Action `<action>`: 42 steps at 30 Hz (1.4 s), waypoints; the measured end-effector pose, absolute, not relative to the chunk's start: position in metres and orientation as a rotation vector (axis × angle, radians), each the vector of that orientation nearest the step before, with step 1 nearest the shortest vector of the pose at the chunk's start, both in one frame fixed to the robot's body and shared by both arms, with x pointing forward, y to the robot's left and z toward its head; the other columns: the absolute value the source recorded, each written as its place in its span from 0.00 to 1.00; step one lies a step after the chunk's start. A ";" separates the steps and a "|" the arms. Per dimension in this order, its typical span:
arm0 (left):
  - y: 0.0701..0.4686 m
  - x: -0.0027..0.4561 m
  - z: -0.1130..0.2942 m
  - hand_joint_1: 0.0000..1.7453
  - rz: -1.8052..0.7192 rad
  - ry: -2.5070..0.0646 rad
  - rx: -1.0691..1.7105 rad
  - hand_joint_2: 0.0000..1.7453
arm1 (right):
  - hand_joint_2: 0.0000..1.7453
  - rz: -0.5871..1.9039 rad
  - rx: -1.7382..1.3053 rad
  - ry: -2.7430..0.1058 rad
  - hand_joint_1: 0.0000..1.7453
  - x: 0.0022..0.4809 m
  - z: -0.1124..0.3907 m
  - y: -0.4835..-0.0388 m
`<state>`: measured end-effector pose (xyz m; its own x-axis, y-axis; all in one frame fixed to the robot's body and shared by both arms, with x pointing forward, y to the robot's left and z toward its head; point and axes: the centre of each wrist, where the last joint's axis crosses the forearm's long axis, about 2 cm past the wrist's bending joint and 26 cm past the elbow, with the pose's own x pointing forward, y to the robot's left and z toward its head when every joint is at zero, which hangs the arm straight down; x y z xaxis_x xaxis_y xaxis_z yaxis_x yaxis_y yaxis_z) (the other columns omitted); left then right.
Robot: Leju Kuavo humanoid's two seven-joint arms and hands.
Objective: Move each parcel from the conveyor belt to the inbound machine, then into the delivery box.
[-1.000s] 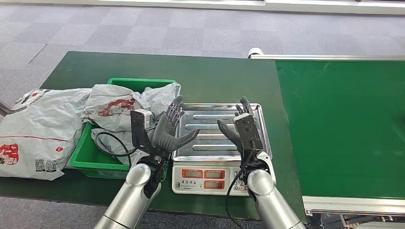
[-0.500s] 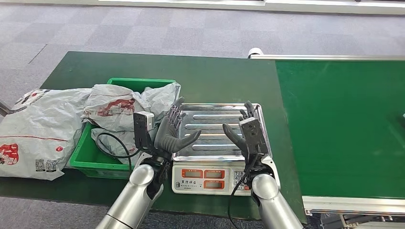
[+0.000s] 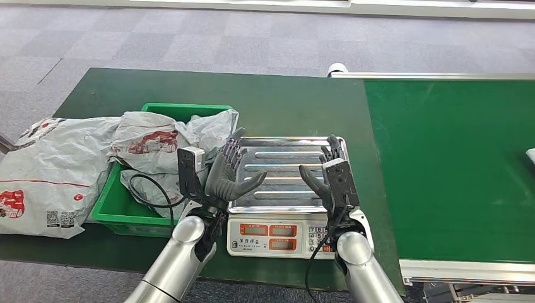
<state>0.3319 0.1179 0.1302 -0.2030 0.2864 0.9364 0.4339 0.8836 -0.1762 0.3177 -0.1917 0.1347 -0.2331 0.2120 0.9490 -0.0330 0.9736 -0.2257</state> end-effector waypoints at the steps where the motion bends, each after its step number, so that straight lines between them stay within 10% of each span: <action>1: 0.118 0.332 0.130 0.00 -0.147 -1.802 -0.543 1.00 | 1.00 0.228 -0.133 -1.795 0.00 0.318 0.135 -0.192; 42: 0.112 0.338 0.130 0.00 -0.154 -1.781 -0.574 1.00 | 1.00 0.219 -0.126 -1.817 0.00 0.326 0.142 -0.199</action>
